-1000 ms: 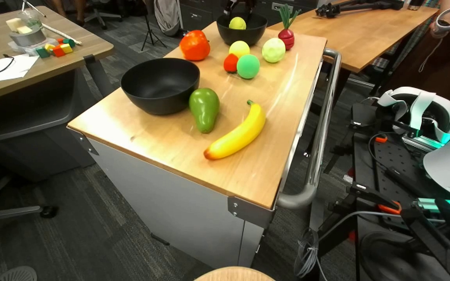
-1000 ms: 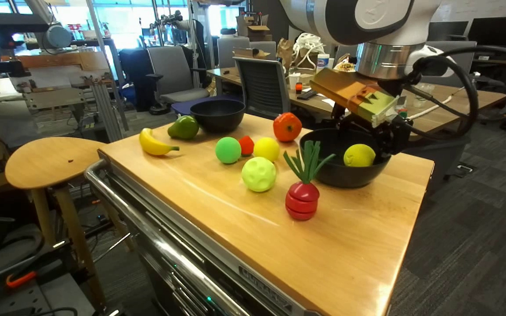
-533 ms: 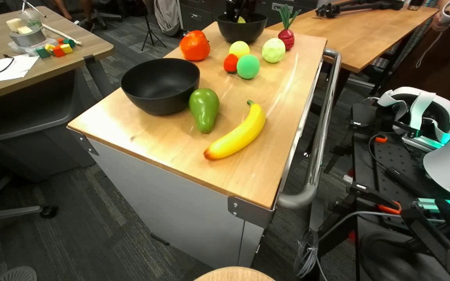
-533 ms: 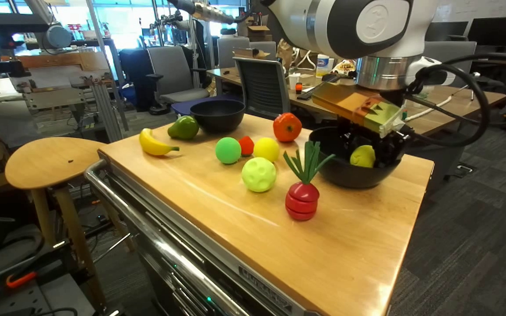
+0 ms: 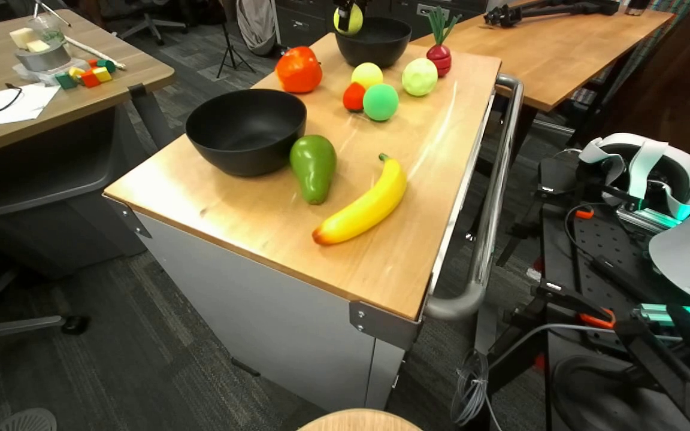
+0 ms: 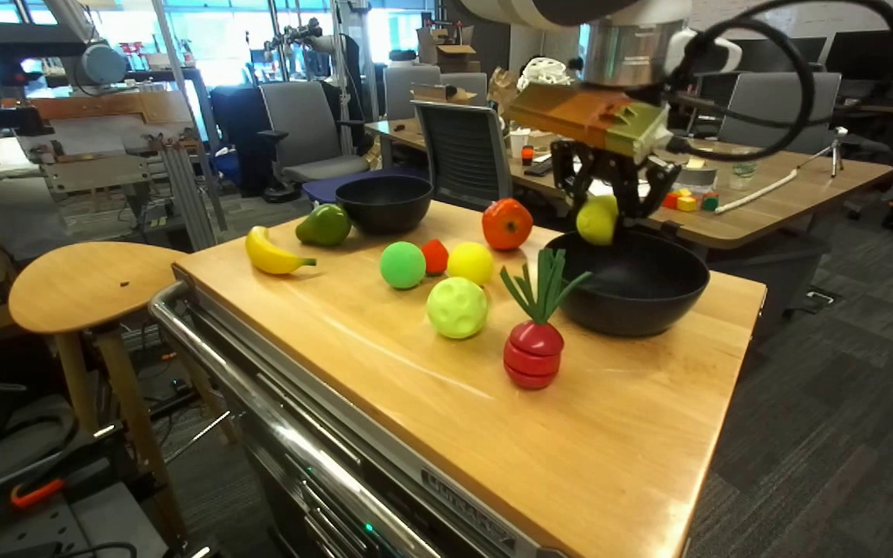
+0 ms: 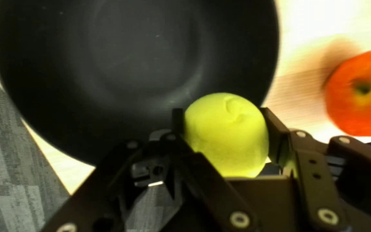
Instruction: Remove the objects one at a time from the black bowls starting with the left bowl and place the objects on the table
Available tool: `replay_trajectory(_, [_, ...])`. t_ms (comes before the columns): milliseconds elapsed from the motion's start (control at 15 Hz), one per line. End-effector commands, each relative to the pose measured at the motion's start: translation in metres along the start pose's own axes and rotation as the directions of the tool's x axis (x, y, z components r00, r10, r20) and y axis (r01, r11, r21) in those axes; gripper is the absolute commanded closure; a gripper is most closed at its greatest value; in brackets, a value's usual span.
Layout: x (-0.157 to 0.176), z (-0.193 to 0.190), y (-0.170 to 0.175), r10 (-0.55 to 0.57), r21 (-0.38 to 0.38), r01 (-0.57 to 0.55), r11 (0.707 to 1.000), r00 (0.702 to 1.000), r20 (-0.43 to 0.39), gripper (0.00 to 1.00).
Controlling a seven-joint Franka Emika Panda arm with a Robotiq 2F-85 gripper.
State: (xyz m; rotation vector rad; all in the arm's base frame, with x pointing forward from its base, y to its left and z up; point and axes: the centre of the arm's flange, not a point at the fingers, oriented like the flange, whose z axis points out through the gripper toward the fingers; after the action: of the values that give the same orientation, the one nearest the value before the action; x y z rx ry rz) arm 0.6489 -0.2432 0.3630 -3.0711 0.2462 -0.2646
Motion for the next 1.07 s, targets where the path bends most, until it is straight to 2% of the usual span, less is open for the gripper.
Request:
replay_trajectory(0, [-0.060,-0.047,-0.054,-0.194,0.055,0.192,0.980,0.981,0.027,0.69])
replay_trajectory(133, [-0.090,-0.050,-0.082,-0.303,0.077,0.299,0.951,0.952,0.043,0.69])
replay_trajectory(333, [-0.138,-0.033,-0.115,-0.435,0.089,0.427,0.900,0.895,0.100,0.69])
replay_trajectory(533, [-0.193,-0.004,-0.128,-0.523,0.081,0.517,0.852,0.834,0.177,0.69])
replay_trajectory(733, [-0.237,0.018,-0.135,-0.602,0.074,0.601,0.796,0.771,0.208,0.69])
replay_trajectory(933, [-0.263,0.033,-0.135,-0.643,0.058,0.645,0.762,0.742,0.190,0.69])
replay_trajectory(1000, [-0.266,0.032,-0.135,-0.656,0.043,0.659,0.751,0.736,0.165,0.64])
